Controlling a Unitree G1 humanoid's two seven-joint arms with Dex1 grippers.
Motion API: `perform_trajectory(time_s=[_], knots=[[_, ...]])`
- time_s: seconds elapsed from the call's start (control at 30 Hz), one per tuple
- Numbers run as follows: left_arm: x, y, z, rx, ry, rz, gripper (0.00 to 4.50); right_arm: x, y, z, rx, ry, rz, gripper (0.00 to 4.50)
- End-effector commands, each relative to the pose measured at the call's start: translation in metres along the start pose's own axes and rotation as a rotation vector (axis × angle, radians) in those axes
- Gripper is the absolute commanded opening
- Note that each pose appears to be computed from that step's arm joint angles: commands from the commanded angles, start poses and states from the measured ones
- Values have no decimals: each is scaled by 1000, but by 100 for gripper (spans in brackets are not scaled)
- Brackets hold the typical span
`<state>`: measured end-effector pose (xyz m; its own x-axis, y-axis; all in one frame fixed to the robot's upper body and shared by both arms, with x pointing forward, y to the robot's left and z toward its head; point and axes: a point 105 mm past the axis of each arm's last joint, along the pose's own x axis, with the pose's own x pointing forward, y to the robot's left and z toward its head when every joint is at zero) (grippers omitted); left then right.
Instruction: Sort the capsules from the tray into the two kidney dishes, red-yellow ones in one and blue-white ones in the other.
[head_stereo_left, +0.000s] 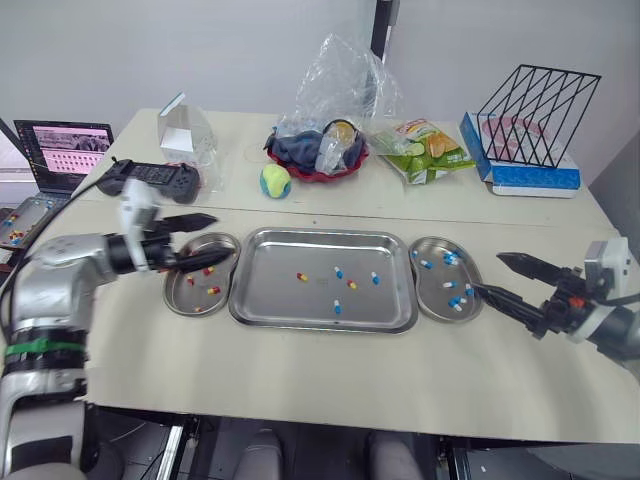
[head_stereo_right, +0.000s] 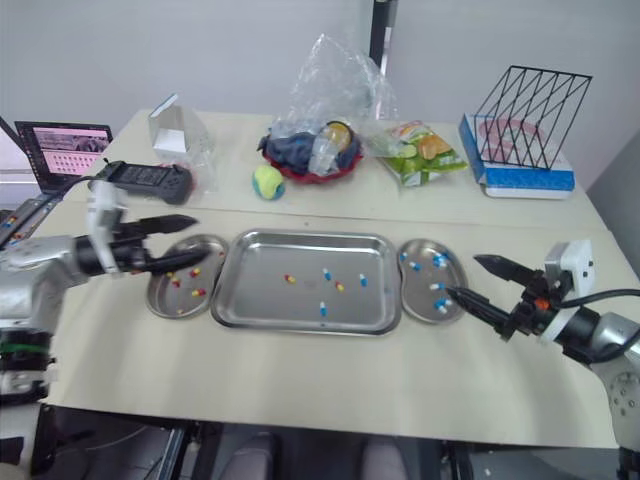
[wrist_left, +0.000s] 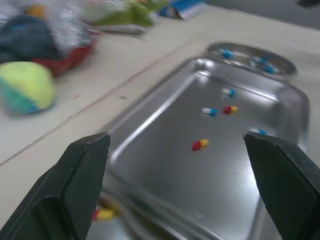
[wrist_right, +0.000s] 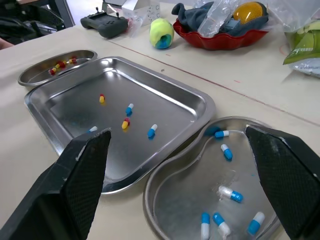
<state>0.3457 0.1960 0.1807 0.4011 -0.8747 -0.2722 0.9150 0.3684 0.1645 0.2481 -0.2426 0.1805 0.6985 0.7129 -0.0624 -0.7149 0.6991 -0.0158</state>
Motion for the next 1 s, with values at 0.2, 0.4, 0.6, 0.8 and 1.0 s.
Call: perform_trajectory(time_s=[0.2,0.4,0.6,0.8,1.0], knots=[[50,3,-3,163,135,-210,447,-11,24,11,-16,-35,-21,450],[75,6,-6,205,164,-245,447,-15,27,9,-10,-34,-53,450],[103,-2,-26,199,245,-289,447,-22,28,8,-15,-32,-99,450],[115,-3,-32,245,285,-263,260,-22,28,7,-14,-29,-113,450],[117,0,-38,253,321,-237,60,-22,28,7,-16,-27,-113,450]])
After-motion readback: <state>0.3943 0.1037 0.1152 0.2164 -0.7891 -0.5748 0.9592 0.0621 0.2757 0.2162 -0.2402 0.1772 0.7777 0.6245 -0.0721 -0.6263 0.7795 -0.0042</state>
